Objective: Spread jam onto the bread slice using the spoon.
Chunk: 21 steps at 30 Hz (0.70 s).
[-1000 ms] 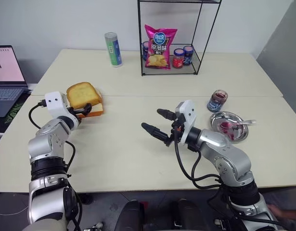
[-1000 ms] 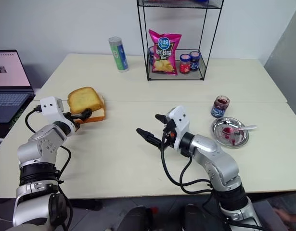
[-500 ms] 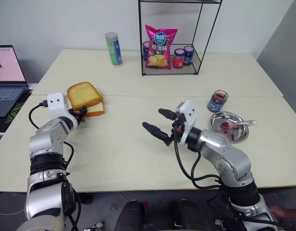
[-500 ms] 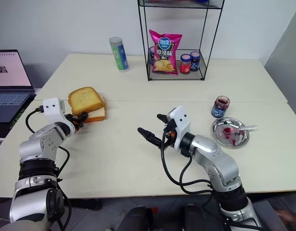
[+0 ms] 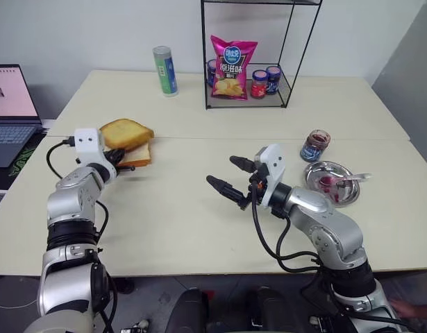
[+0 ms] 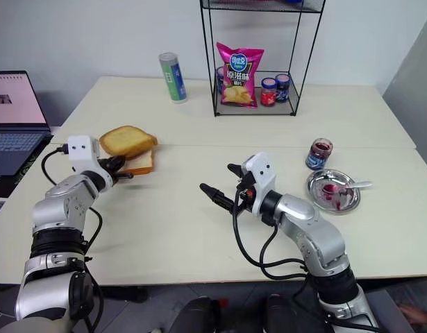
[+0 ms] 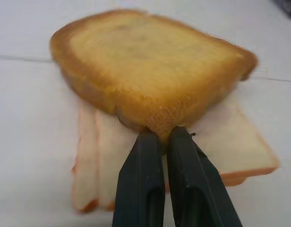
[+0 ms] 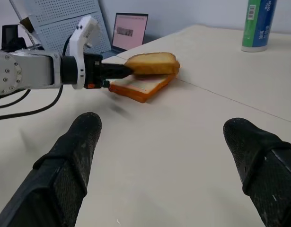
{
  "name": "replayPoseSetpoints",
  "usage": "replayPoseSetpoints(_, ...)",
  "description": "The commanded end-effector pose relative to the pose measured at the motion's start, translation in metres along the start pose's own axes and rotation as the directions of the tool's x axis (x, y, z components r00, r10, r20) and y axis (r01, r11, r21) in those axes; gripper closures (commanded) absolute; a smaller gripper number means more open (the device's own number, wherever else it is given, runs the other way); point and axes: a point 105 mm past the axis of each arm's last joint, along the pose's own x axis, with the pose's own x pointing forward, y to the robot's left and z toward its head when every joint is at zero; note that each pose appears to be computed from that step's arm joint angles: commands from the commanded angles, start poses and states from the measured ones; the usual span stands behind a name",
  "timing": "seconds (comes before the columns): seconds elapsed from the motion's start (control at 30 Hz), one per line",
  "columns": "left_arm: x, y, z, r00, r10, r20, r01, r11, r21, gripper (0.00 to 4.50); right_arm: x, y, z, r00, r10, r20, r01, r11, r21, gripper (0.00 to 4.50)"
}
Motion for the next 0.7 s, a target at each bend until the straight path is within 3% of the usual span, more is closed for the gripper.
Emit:
replayPoseSetpoints(0.03, -0.003, -0.053, 0.052, 0.964, -0.213, 0.157, 0.202, 0.976, 0.081, 4.49, -0.011, -0.014, 0.017, 0.998, -0.049, 0.051, 0.052, 0.997, -0.053, 0.0)
replayPoseSetpoints(0.13, -0.011, -0.095, 0.054, 0.913, -0.384, 0.141, 0.368, 0.921, 0.127, 4.49, -0.02, -0.022, 0.02, 0.996, -0.075, 0.048, 0.078, 0.995, -0.064, 0.0)
replayPoseSetpoints(0.2, -0.025, -0.133, 0.042, 0.838, -0.54, 0.077, 0.526, 0.838, 0.149, 4.49, -0.028, -0.03, 0.022, 0.994, -0.104, 0.045, 0.107, 0.992, -0.072, 0.0)
replayPoseSetpoints(0.3, -0.054, -0.179, -0.004, 0.698, -0.712, -0.077, 0.716, 0.694, 0.072, 4.49, -0.04, -0.04, 0.024, 0.987, -0.155, 0.043, 0.158, 0.985, -0.075, 0.0)
replayPoseSetpoints(0.33, -0.064, -0.185, -0.031, 0.663, -0.731, -0.163, 0.746, 0.664, 0.056, 4.49, -0.044, -0.043, 0.024, 0.984, -0.172, 0.04, 0.175, 0.982, -0.077, 0.0)
replayPoseSetpoints(0.4, -0.076, -0.187, -0.064, 0.63, -0.727, -0.272, 0.765, 0.642, 0.056, 4.49, -0.05, -0.045, 0.024, 0.981, -0.191, 0.035, 0.193, 0.978, -0.077, 0.0)
replayPoseSetpoints(0.47, -0.082, -0.184, -0.079, 0.612, -0.719, -0.33, 0.776, 0.626, 0.075, 4.49, -0.053, -0.043, 0.024, 0.98, -0.196, 0.032, 0.198, 0.978, -0.067, 0.0)
replayPoseSetpoints(0.57, -0.097, -0.183, -0.095, 0.549, -0.718, -0.429, 0.829, 0.532, 0.17, 4.49, -0.061, -0.032, 0.012, 0.985, -0.172, -0.008, 0.172, 0.985, -0.026, 0.0)
replayPoseSetpoints(0.7, -0.072, -0.171, -0.087, 0.677, -0.626, -0.387, 0.733, 0.619, 0.281, 4.49, -0.072, -0.013, -0.009, 0.99, -0.084, -0.113, 0.083, 0.996, -0.01, 0.0)
